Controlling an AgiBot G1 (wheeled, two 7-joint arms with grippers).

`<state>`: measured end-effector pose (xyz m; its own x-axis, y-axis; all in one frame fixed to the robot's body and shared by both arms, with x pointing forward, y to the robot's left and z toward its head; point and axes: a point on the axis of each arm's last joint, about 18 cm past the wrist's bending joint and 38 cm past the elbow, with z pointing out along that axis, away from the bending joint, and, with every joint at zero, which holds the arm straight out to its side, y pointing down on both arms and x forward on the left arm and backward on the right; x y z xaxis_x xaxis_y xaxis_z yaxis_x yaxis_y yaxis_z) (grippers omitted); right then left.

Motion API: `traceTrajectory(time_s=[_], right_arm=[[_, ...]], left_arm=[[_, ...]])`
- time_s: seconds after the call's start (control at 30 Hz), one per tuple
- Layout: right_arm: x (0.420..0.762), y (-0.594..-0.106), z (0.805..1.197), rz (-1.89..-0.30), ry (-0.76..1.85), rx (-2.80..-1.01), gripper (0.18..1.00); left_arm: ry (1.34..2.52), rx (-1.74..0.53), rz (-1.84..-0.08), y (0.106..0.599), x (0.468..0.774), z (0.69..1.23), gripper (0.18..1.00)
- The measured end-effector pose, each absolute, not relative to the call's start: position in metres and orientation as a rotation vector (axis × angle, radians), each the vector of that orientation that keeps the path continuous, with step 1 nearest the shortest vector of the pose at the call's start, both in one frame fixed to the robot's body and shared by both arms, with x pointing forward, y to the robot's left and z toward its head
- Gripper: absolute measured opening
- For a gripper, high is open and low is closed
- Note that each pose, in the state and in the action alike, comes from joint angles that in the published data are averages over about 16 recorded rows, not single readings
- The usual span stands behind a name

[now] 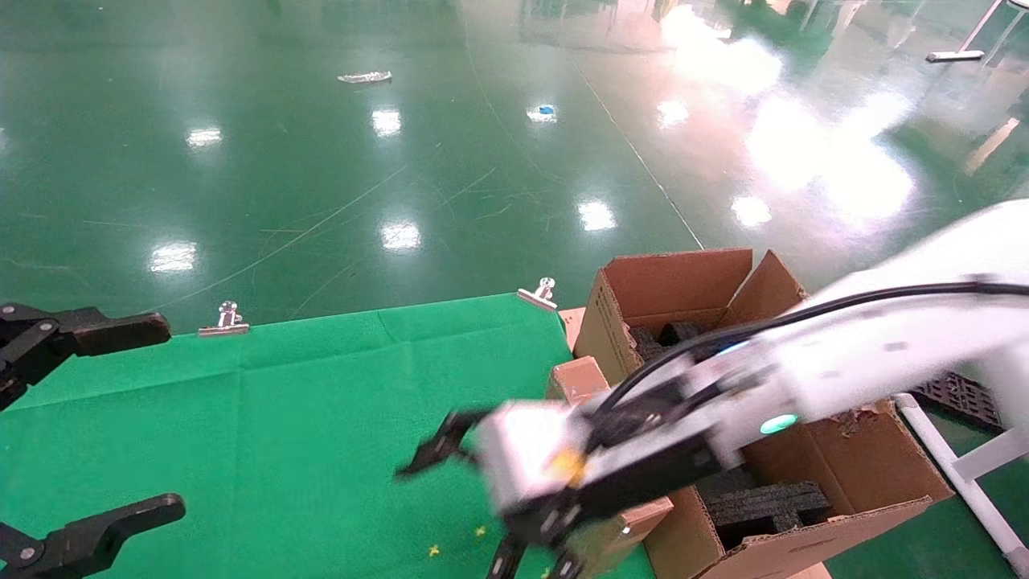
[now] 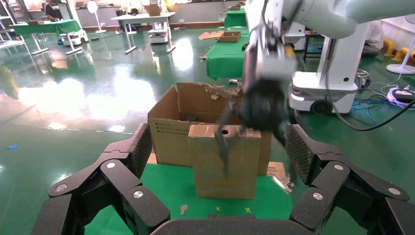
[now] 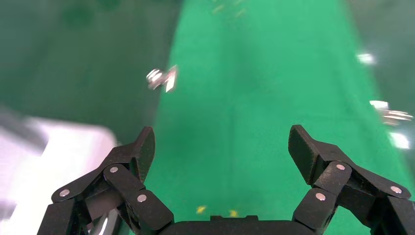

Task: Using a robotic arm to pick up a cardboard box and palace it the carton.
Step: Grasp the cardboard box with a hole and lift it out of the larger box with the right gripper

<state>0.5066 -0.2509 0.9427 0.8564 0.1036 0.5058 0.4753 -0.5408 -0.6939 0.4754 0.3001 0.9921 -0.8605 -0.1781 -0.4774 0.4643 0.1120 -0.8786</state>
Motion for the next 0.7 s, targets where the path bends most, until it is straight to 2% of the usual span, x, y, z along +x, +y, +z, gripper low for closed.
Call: traceTrajectory(time_s=[0.37,0.7], right_arm=[[0.529,-0.247,0.931,-0.525,-0.48,-2.434,1.0],[0.536,-0.269,0.977,-0.693,-0.405,-2.606,1.0]], left_arm=[[1.925,0.277,-1.799,0.3,0.475,0.992,1.0],[1.925,0.277,-1.799,0.3,0.475,0.992,1.0]])
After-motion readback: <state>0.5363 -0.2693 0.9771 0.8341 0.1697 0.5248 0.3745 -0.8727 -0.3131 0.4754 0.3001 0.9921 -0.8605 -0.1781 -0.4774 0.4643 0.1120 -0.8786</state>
